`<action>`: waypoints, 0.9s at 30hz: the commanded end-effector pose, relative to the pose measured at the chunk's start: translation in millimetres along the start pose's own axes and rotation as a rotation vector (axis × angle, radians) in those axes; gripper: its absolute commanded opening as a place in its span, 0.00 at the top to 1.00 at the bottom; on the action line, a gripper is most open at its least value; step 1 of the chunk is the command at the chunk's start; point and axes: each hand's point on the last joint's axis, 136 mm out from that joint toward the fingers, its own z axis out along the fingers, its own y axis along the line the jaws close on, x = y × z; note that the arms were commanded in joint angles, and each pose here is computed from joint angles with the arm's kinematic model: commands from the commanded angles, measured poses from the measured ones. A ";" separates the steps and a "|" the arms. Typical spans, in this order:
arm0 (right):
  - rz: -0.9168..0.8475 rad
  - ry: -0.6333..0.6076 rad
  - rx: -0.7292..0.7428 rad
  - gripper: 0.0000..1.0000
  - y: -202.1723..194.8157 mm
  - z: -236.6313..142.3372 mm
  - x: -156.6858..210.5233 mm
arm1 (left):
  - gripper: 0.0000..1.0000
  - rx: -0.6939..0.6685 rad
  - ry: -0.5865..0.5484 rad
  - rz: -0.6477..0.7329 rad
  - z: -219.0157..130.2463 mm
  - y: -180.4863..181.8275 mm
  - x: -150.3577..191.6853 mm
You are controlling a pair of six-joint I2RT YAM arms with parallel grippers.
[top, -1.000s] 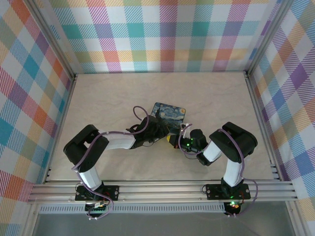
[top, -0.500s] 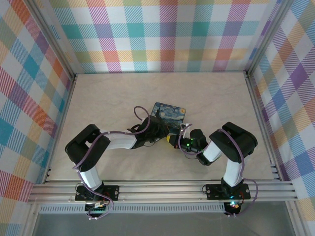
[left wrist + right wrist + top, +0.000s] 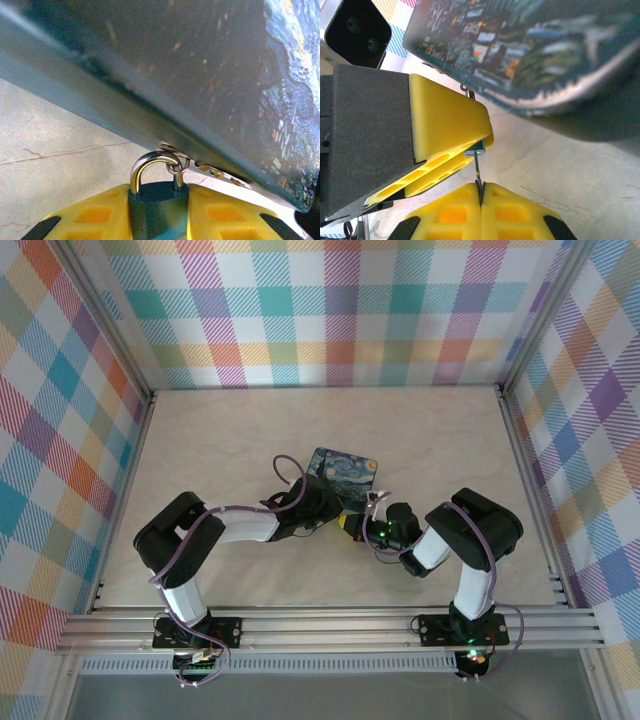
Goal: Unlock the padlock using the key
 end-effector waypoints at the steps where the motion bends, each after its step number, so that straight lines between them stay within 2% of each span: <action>1: -0.020 -0.026 -0.060 1.00 14.9 2.4 -7.4 | 0.72 -0.012 0.004 0.023 4.8 -2.3 4.1; 16: -0.013 -0.072 -0.058 1.00 18.1 1.1 -10.2 | 0.76 0.014 0.021 0.021 11.1 -15.1 11.7; 27: 0.004 -0.154 -0.047 1.00 18.8 -4.6 -29.1 | 0.78 0.011 0.033 0.015 14.8 -13.6 17.9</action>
